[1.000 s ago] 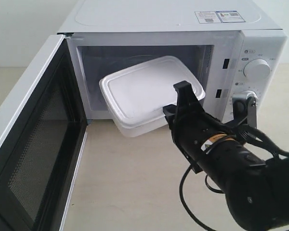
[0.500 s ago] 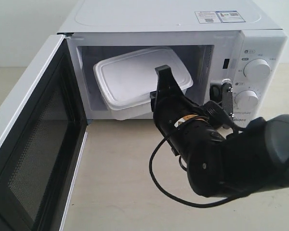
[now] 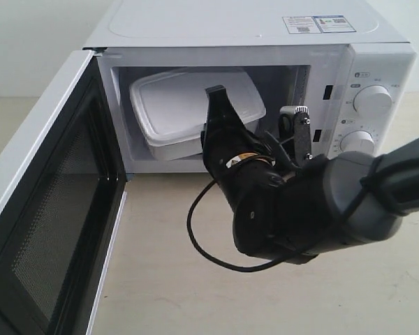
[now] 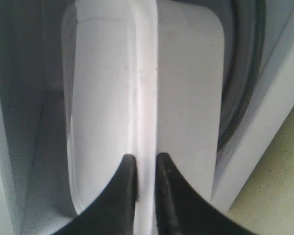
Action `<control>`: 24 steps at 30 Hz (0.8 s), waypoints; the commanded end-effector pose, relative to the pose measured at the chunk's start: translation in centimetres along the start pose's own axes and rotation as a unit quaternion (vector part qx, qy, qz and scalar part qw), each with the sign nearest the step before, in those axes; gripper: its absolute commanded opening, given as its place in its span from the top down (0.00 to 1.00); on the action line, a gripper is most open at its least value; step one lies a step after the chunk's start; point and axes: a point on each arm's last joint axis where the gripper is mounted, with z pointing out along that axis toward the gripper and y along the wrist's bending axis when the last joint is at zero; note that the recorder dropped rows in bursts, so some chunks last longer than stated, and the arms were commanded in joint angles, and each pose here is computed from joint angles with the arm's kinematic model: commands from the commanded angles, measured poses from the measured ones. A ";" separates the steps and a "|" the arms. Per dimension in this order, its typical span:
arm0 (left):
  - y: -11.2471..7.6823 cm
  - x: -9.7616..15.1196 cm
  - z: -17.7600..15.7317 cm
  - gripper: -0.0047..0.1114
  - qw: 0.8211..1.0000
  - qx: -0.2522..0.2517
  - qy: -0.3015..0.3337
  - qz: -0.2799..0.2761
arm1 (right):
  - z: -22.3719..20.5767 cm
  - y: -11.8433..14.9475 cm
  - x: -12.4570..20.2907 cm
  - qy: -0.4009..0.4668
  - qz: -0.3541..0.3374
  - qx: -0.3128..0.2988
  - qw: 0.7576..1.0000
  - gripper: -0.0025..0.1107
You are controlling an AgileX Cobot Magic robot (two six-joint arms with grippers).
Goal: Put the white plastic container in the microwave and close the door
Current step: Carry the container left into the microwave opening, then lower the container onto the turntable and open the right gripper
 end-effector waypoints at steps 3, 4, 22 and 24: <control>0.0 0.1 0.0 0.92 1.000 0.001 -0.001 0.000 | 1.3 0.2 -0.6 -0.024 -0.007 0.000 1.000 0.98; 0.0 0.1 0.0 0.92 1.000 0.001 -0.001 0.000 | 1.5 0.4 -0.8 -0.028 -0.008 -0.004 1.000 0.98; 0.0 0.1 0.0 0.92 1.000 0.001 -0.001 0.000 | 3.4 0.6 -2.2 -0.052 -0.022 0.002 0.998 0.98; 0.0 0.1 0.0 0.92 1.000 0.001 -0.001 0.000 | 3.4 0.6 -2.2 -0.051 -0.024 0.002 0.998 0.98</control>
